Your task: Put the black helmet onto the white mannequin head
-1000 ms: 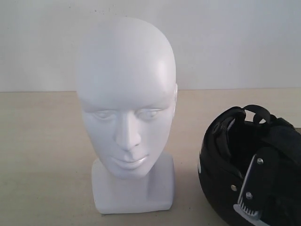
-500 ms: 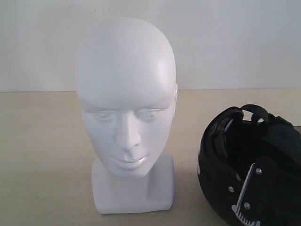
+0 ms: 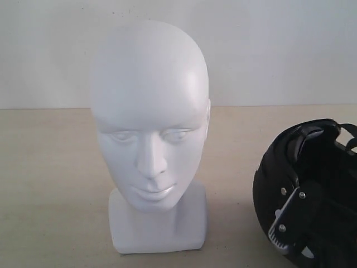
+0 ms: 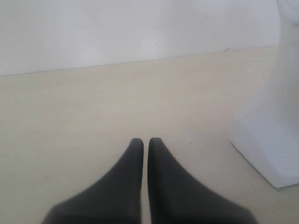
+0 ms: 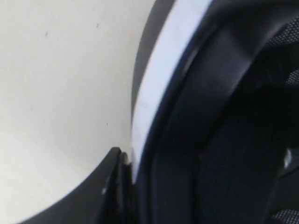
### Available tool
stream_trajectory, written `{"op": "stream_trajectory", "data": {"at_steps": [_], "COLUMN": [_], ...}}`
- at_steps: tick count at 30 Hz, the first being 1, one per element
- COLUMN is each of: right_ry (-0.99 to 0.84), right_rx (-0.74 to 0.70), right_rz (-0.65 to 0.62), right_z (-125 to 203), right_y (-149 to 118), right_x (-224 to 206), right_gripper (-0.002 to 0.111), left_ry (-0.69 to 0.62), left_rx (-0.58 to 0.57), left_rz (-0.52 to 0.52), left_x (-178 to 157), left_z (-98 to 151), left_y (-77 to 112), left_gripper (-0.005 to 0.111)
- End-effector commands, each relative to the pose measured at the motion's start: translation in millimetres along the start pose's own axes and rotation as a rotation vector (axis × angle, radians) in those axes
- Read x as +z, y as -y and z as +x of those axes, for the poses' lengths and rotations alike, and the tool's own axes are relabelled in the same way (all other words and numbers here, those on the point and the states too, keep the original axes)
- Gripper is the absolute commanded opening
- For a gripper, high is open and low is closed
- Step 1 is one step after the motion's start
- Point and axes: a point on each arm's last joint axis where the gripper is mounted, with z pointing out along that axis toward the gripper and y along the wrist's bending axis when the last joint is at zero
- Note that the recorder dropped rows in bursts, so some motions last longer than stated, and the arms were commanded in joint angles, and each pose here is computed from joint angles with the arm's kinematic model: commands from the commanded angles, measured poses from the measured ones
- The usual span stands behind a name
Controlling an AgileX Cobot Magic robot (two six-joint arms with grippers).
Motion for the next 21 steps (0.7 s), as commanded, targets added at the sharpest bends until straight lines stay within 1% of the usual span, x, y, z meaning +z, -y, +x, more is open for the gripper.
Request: {"op": "stream_trajectory", "data": {"at_steps": [1,6,10,13,17,21], "right_ry": [0.056,0.118,0.194,0.241,0.286,0.384], "right_rx": [0.164,0.315,0.445,0.531,0.613,0.672], "right_rz": [-0.013,-0.077,-0.115,-0.168,-0.218,-0.254], "right_z": [-14,-31,-39,-44,-49,-54], "right_y": [3,3,2,0,-2,0], "right_x": [-8,-17,-19,-20,-22,-33], "right_gripper": [0.0,0.0,0.0,0.0,0.0,0.0], "left_ry": [0.01,0.01,0.01,0.01,0.01,0.01], "left_rx": [0.001,0.001,0.001,0.001,0.001,0.001], "left_rz": [-0.006,-0.006,-0.006,-0.006,-0.006,-0.006], "left_x": [0,0,0,0,0,0], "left_z": [-1,-1,-1,-1,-1,-1], "left_y": [-0.4,-0.4,-0.4,-0.4,-0.4,-0.4], "left_gripper": [0.004,0.004,0.004,0.004,0.004,0.004]}}
